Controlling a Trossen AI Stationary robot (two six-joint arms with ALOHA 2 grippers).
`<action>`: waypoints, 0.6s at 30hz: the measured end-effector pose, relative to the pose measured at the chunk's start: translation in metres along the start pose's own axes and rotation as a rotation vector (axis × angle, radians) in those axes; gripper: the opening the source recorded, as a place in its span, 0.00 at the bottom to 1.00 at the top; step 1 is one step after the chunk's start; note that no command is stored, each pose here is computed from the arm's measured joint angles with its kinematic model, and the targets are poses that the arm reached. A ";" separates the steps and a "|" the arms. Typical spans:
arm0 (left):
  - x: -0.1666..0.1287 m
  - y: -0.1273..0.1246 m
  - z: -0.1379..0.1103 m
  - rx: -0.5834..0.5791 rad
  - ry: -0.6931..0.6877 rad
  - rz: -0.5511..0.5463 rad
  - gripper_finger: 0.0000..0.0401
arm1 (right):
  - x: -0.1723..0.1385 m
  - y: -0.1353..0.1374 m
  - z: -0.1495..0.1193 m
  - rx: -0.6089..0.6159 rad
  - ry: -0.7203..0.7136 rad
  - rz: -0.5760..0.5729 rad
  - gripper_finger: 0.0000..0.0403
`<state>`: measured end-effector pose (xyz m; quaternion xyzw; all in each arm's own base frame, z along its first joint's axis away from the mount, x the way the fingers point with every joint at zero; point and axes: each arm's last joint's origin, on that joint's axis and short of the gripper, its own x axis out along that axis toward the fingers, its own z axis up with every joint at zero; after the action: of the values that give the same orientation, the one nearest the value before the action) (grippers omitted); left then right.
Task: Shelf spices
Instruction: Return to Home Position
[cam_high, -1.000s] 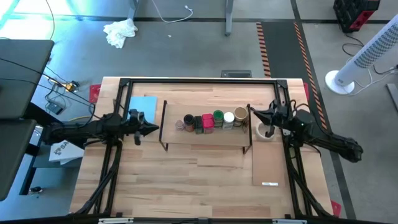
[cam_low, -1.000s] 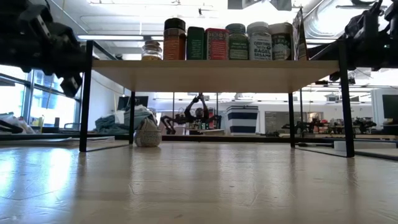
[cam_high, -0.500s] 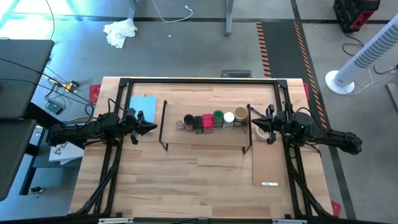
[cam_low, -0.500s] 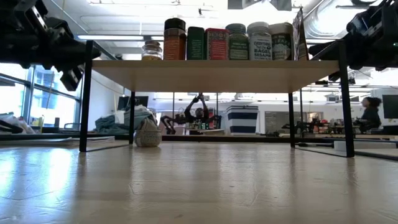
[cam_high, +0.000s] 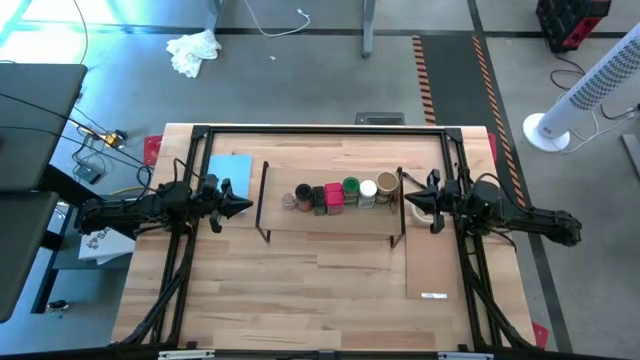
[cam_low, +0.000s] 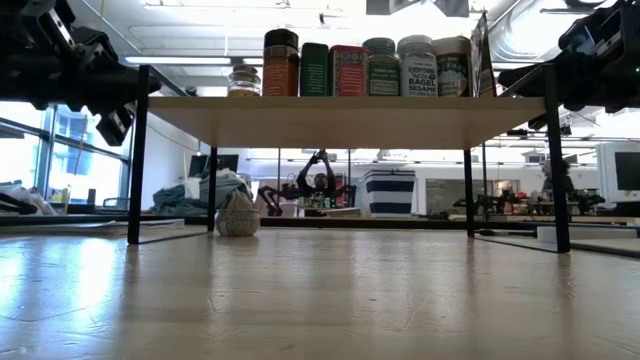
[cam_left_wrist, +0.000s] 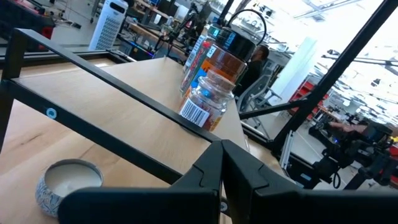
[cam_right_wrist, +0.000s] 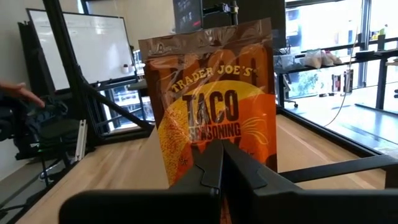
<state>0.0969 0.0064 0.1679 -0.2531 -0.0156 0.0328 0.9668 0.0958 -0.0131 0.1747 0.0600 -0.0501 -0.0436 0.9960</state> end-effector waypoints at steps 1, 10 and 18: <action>0.000 0.000 0.000 0.000 0.000 0.000 0.01 | 0.000 0.000 0.000 0.000 0.000 0.000 0.00; 0.000 0.000 0.000 0.000 0.000 0.000 0.01 | 0.000 0.000 -0.001 0.001 0.006 -0.001 0.00; 0.000 0.000 0.000 0.000 0.000 0.000 0.01 | 0.000 0.000 -0.001 0.001 0.006 -0.001 0.00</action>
<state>0.0969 0.0064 0.1679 -0.2531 -0.0154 0.0329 0.9668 0.0963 -0.0132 0.1742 0.0604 -0.0468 -0.0437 0.9961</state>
